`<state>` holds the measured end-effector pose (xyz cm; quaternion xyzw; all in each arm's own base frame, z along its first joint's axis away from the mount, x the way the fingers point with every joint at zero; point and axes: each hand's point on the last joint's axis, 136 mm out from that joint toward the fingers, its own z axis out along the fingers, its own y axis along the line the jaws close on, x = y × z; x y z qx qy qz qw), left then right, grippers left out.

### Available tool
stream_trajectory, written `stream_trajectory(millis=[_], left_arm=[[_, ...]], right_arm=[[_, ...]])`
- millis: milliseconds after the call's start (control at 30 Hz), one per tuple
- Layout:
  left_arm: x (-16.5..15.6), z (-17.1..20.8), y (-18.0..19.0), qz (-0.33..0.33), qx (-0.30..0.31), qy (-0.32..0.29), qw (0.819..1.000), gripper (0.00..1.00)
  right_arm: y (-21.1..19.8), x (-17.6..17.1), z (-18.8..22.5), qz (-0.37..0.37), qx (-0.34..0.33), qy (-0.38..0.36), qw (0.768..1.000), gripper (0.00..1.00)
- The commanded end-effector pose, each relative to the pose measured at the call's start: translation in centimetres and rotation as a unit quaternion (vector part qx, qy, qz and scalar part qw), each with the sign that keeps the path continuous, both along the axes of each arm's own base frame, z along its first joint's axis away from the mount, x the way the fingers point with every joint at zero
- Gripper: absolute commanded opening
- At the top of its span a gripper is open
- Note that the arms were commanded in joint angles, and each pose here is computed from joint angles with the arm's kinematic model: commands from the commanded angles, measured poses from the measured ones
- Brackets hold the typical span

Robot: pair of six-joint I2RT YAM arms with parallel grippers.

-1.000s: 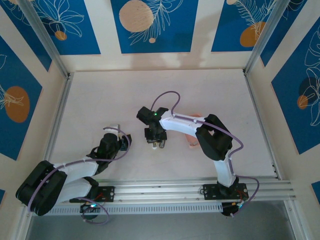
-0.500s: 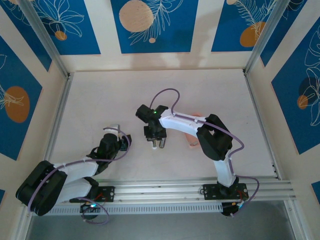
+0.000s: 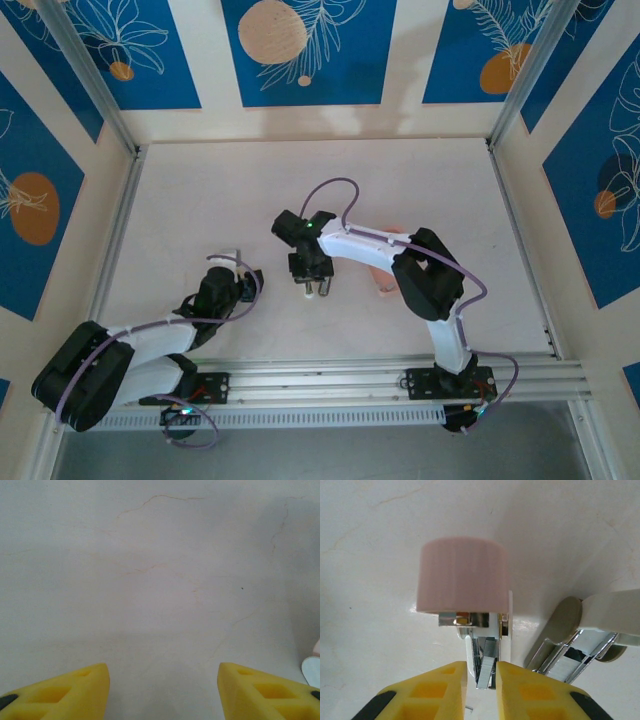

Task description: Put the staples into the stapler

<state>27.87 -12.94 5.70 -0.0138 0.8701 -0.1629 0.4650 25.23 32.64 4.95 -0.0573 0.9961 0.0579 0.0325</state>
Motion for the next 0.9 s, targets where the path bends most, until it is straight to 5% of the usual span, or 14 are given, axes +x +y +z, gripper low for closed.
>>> stream_trajectory(millis=[0,867], left_arm=[[0.2,0.6,0.1,-0.001,-0.003,-0.015,1.000,0.60],[0.1,0.5,0.3,-0.002,0.001,-0.014,1.000,0.60]], right_arm=[[-0.2,-0.5,-0.8,-0.005,-0.008,0.023,1.000,0.22],[0.0,-1.0,-1.8,-0.006,-0.007,0.039,0.999,0.19]])
